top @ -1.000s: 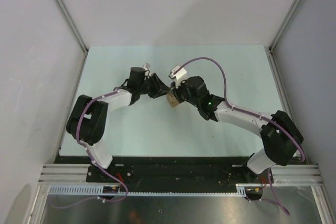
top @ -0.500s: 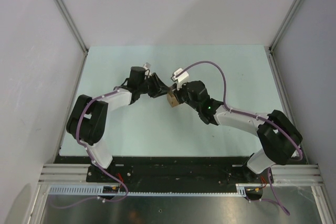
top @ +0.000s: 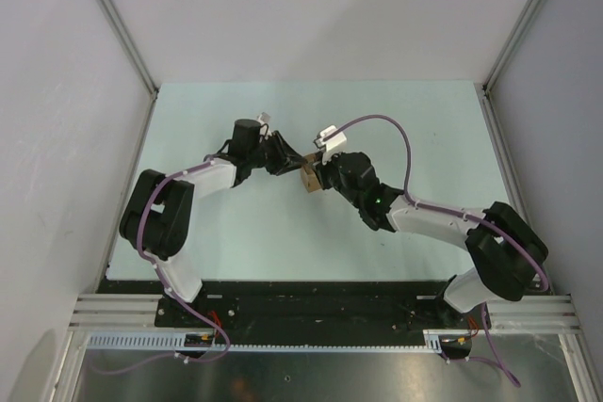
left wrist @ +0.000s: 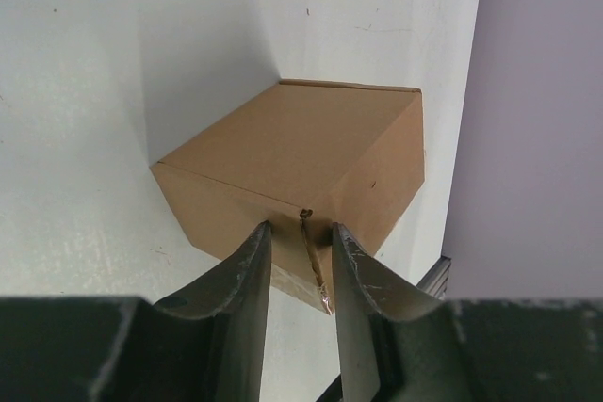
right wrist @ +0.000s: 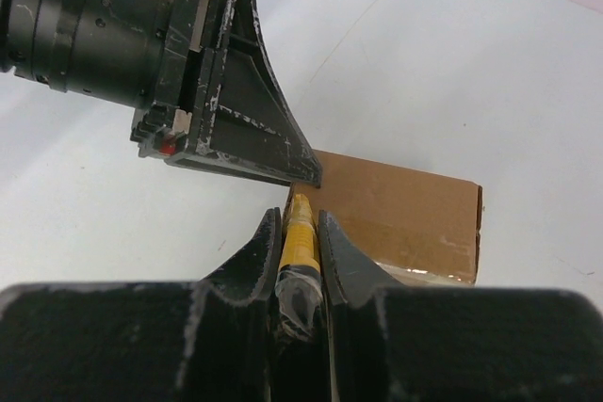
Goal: Unpack the express box
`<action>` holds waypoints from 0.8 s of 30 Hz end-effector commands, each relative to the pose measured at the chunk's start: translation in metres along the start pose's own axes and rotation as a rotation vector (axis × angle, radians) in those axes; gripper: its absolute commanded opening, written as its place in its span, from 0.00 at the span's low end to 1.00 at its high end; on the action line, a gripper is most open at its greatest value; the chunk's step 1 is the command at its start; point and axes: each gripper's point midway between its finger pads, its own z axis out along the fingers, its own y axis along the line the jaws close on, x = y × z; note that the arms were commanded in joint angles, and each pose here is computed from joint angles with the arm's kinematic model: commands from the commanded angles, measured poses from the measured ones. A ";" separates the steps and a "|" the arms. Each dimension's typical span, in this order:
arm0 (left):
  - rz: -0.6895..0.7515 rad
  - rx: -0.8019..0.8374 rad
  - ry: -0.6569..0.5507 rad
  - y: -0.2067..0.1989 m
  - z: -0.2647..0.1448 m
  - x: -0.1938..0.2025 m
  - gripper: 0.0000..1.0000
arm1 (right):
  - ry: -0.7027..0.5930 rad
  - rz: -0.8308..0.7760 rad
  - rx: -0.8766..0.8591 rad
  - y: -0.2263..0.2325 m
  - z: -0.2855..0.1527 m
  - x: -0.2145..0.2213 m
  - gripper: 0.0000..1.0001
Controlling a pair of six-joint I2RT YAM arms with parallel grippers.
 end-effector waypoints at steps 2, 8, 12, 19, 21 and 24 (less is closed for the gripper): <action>-0.040 -0.057 0.035 0.016 0.005 0.008 0.34 | -0.133 0.071 0.033 -0.001 -0.011 -0.042 0.00; -0.049 -0.054 0.043 0.015 0.004 0.010 0.35 | -0.154 0.074 0.072 0.000 -0.012 -0.046 0.00; -0.031 -0.037 0.042 0.008 0.001 0.008 0.45 | -0.156 0.075 0.112 -0.003 -0.013 -0.045 0.00; 0.131 0.031 -0.015 -0.030 -0.015 -0.017 0.60 | -0.159 0.085 0.148 -0.011 -0.024 -0.053 0.00; 0.223 0.035 -0.035 -0.035 -0.017 -0.025 0.62 | -0.157 0.093 0.142 -0.010 -0.025 -0.054 0.00; 0.326 0.058 -0.010 -0.041 -0.015 -0.030 0.65 | -0.157 0.099 0.123 -0.007 -0.027 -0.055 0.00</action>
